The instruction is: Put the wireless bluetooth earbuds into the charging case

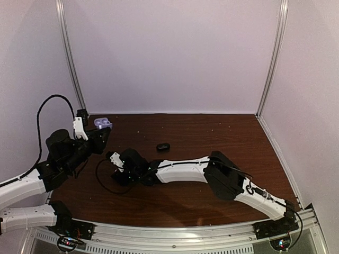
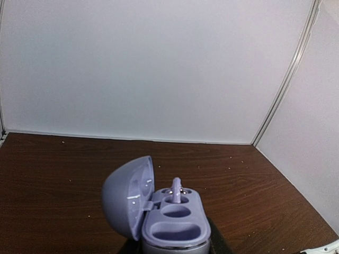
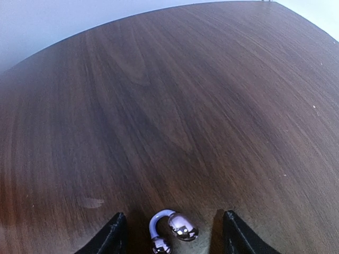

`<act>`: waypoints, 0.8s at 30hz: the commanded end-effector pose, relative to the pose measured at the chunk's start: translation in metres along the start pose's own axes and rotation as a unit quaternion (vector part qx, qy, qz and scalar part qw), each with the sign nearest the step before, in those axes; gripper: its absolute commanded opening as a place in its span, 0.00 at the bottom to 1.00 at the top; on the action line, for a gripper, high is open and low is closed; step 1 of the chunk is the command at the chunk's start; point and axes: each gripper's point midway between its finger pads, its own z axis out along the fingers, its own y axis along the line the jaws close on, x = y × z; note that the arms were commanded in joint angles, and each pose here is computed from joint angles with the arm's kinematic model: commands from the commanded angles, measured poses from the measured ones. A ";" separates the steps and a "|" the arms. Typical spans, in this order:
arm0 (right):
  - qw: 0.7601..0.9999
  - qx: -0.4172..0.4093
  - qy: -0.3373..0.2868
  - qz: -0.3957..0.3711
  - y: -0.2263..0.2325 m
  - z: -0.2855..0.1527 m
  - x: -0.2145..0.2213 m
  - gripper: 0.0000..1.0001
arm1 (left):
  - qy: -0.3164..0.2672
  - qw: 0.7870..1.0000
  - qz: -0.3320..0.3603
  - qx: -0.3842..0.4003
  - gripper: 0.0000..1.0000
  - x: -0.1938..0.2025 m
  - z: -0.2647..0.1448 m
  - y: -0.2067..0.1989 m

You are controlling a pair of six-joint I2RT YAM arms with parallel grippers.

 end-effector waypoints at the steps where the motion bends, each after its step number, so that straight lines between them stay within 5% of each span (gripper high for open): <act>1: 0.998 0.045 0.046 -0.004 -0.014 0.011 0.035 0.57 | -0.035 0.999 -0.004 0.008 0.00 -0.021 -0.002 -0.004; 13: 0.993 0.075 0.096 -0.007 -0.034 0.002 0.058 0.28 | -0.033 0.999 0.001 0.010 0.00 -0.019 -0.001 -0.005; 24: 0.995 0.024 0.096 -0.006 -0.037 -0.056 0.059 0.09 | -0.021 1.000 0.007 0.011 0.00 -0.010 0.001 -0.004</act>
